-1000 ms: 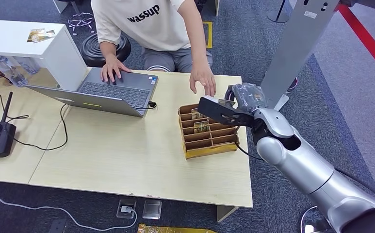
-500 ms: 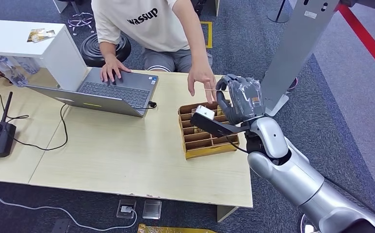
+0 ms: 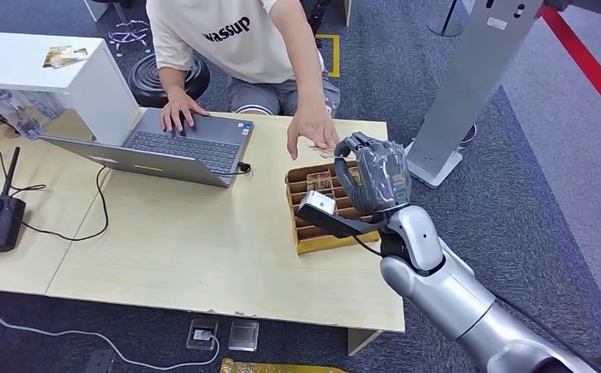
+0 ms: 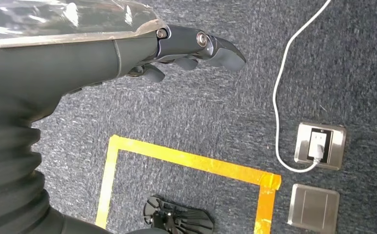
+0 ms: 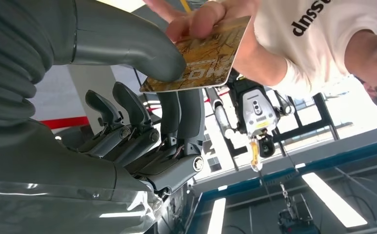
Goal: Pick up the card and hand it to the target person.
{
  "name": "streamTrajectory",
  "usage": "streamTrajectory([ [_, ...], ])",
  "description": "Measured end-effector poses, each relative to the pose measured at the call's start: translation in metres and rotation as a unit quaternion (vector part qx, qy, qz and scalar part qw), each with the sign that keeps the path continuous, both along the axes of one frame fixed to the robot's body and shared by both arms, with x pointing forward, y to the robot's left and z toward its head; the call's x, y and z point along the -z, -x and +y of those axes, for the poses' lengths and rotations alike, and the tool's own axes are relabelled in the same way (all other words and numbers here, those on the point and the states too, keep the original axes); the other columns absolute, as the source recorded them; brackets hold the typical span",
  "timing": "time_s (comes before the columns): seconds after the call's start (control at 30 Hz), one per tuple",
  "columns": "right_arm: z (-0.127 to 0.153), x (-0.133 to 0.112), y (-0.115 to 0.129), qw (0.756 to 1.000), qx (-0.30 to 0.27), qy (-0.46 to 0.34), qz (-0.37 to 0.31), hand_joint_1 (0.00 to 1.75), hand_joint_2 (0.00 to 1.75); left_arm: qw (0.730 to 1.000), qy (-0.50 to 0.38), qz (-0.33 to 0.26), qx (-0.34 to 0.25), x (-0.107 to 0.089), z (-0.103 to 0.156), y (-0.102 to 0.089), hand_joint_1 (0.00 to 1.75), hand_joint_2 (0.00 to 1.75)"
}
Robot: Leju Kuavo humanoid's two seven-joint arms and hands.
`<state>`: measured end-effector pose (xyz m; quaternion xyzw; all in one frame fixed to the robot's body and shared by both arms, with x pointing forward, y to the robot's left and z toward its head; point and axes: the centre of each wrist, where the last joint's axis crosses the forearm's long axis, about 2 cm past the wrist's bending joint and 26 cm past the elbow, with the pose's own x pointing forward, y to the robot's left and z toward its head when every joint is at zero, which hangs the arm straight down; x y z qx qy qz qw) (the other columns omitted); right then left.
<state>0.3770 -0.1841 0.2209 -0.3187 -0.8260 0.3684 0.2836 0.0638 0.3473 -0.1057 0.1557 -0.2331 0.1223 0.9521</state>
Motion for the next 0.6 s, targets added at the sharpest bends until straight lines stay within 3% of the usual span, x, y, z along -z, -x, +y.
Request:
streamTrajectory([
  [0.1,0.0020,0.0036,-0.0003,1.000,0.001,0.002,0.006,1.57,1.75,1.000,0.002,-0.002,0.001,0.0000,-0.0001,0.0001,0.00,1.75],
  [0.23,0.0037,0.0063,-0.0008,1.000,0.001,-0.001,0.016,0.00,1.75,1.000,0.002,-0.005,0.002,0.0001,-0.0001,0.0001,0.00,1.75],
  [0.3,0.0042,0.0074,-0.0011,1.000,0.001,-0.005,0.021,0.00,1.75,1.000,0.002,-0.005,0.002,0.0001,-0.0001,0.0002,0.00,1.75],
  [0.43,0.0046,0.0091,-0.0017,0.999,0.002,-0.015,0.032,0.00,1.75,1.000,-0.002,-0.004,-0.002,0.0000,0.0000,0.0003,0.00,0.00],
  [0.6,0.0030,0.0113,-0.0029,0.993,-0.024,-0.078,0.089,0.00,1.75,1.000,-0.011,0.001,-0.010,0.0000,0.0005,0.0007,0.00,0.00],
])
